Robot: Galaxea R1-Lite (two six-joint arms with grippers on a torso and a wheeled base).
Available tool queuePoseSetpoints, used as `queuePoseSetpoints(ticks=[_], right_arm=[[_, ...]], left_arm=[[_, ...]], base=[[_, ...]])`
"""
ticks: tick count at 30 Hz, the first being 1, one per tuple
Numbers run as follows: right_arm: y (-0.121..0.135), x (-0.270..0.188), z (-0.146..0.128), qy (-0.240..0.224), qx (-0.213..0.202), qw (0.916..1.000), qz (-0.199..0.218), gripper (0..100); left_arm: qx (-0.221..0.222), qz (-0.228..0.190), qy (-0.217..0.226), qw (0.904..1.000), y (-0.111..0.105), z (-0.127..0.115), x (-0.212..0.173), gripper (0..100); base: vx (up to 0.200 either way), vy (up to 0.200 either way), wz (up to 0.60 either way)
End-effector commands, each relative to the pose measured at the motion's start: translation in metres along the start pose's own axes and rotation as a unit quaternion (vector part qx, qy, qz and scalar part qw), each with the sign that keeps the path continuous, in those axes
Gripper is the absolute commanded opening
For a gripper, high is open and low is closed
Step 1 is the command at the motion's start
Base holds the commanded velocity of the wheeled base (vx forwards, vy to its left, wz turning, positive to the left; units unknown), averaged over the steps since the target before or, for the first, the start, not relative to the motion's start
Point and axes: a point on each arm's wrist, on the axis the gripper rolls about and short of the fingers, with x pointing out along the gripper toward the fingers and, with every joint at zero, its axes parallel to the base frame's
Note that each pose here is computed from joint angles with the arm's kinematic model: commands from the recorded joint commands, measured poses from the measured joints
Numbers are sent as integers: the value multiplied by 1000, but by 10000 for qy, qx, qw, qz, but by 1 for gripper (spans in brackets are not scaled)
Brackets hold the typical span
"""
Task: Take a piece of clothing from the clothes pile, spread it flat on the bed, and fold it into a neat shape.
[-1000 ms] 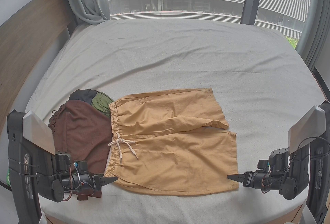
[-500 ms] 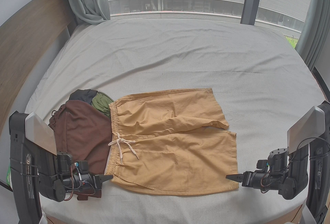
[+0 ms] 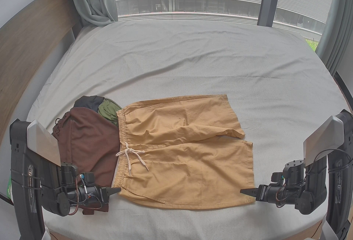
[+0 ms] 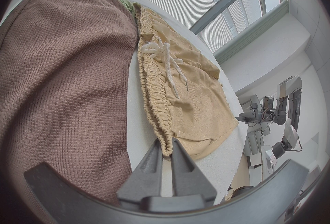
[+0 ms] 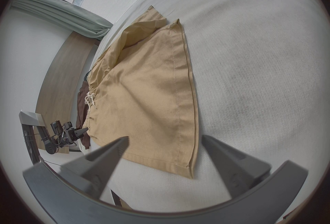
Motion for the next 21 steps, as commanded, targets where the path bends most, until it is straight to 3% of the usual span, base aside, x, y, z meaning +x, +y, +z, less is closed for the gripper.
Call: queuePoseSetpoints(ticks=[1, 13, 21], right_arm=[[0, 0, -2, 43, 7, 10000, -9, 0], [0, -7, -6, 135, 47, 9999, -76, 0], [1, -20, -17, 378, 70, 9992, -144, 0]], left_arm=[[-10, 9, -1, 10000, 0, 0, 0, 0], [-46, -15, 39, 10000, -2, -2, -5, 0], [-182, -387, 37, 9991, -9, -2, -29, 0]], base=[[0, 0, 0], [0, 0, 0], [0, 0, 0]])
